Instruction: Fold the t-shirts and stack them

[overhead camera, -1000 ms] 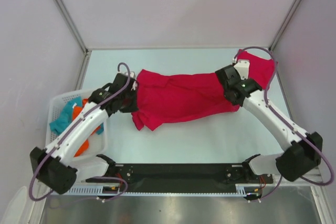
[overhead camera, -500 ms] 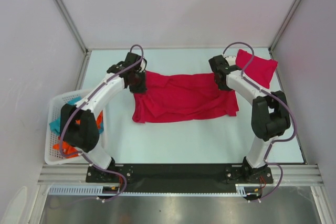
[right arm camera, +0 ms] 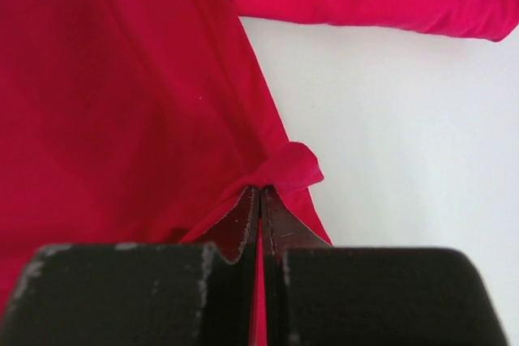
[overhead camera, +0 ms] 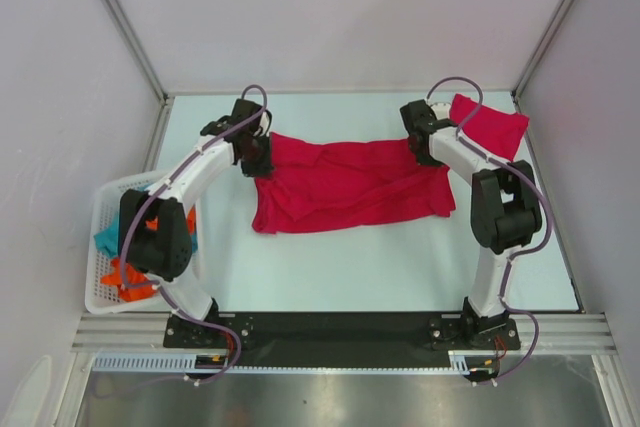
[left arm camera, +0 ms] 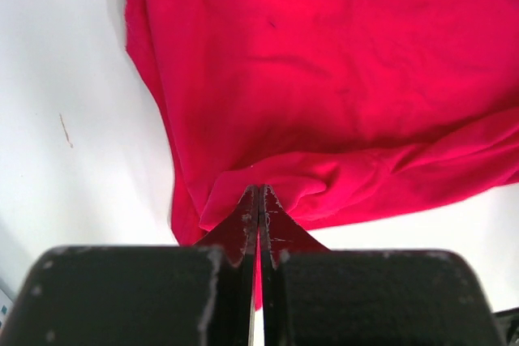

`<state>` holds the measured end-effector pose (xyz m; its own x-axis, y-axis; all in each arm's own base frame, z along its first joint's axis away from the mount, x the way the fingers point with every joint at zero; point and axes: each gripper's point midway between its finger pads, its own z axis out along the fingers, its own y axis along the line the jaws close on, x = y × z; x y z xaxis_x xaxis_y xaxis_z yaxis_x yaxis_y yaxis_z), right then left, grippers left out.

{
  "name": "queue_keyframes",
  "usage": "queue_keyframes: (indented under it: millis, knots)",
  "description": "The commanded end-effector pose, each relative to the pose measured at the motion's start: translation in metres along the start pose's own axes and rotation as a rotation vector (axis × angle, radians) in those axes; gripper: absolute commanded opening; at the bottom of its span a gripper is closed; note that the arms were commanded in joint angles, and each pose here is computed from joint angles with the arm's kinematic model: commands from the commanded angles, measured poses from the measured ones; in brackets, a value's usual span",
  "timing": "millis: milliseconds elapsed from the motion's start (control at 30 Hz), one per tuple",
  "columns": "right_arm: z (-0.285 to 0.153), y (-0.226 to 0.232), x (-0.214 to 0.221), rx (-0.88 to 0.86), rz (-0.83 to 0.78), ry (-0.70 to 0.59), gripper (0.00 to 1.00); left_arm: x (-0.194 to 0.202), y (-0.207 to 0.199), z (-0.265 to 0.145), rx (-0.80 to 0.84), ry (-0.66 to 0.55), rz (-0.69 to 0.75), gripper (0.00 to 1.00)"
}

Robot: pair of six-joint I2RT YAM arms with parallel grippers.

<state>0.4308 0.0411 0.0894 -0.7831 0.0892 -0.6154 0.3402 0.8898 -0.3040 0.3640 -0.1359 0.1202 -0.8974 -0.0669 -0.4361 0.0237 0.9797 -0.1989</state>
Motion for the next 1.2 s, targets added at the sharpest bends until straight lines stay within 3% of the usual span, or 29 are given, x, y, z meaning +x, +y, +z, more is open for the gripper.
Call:
queue_keyframes:
  millis: [0,133,233,300,367,400,500,567,833,1167]
  knots:
    - [0.012,-0.001,-0.015,0.025,0.036,-0.022,0.0,-0.016,0.005,0.007,0.033,-0.028,-0.022,0.0]
    - [0.016,0.003,-0.012,0.021,0.03,-0.012,0.03,-0.018,0.008,0.015,0.025,-0.011,-0.026,0.0]
    - [0.018,0.004,-0.011,0.022,0.029,-0.008,0.16,-0.016,0.013,0.02,0.014,0.003,-0.04,0.0]
    - [0.018,0.006,-0.012,0.017,0.028,-0.006,0.24,-0.014,0.017,0.021,0.008,0.012,-0.049,0.07]
    - [0.019,0.004,-0.011,0.025,0.022,-0.001,0.3,-0.014,0.02,0.022,-0.004,0.013,-0.055,0.3]
    - [0.017,0.005,-0.014,0.024,0.03,-0.006,0.31,-0.014,0.019,0.022,-0.001,0.015,-0.054,0.59]
    - [0.016,0.005,-0.015,0.018,0.028,-0.007,0.34,-0.013,0.021,0.019,-0.01,0.017,-0.05,0.92]
    - [0.013,0.006,-0.017,0.015,0.03,-0.011,0.34,-0.013,0.022,0.017,-0.015,0.014,-0.048,1.0]
    - [-0.019,0.008,-0.006,-0.012,0.003,-0.033,0.35,0.002,0.02,-0.017,0.0,-0.03,-0.036,1.0]
    - [-0.049,0.015,0.044,-0.031,-0.052,-0.03,0.36,0.094,-0.007,-0.042,0.087,0.023,0.013,1.0]
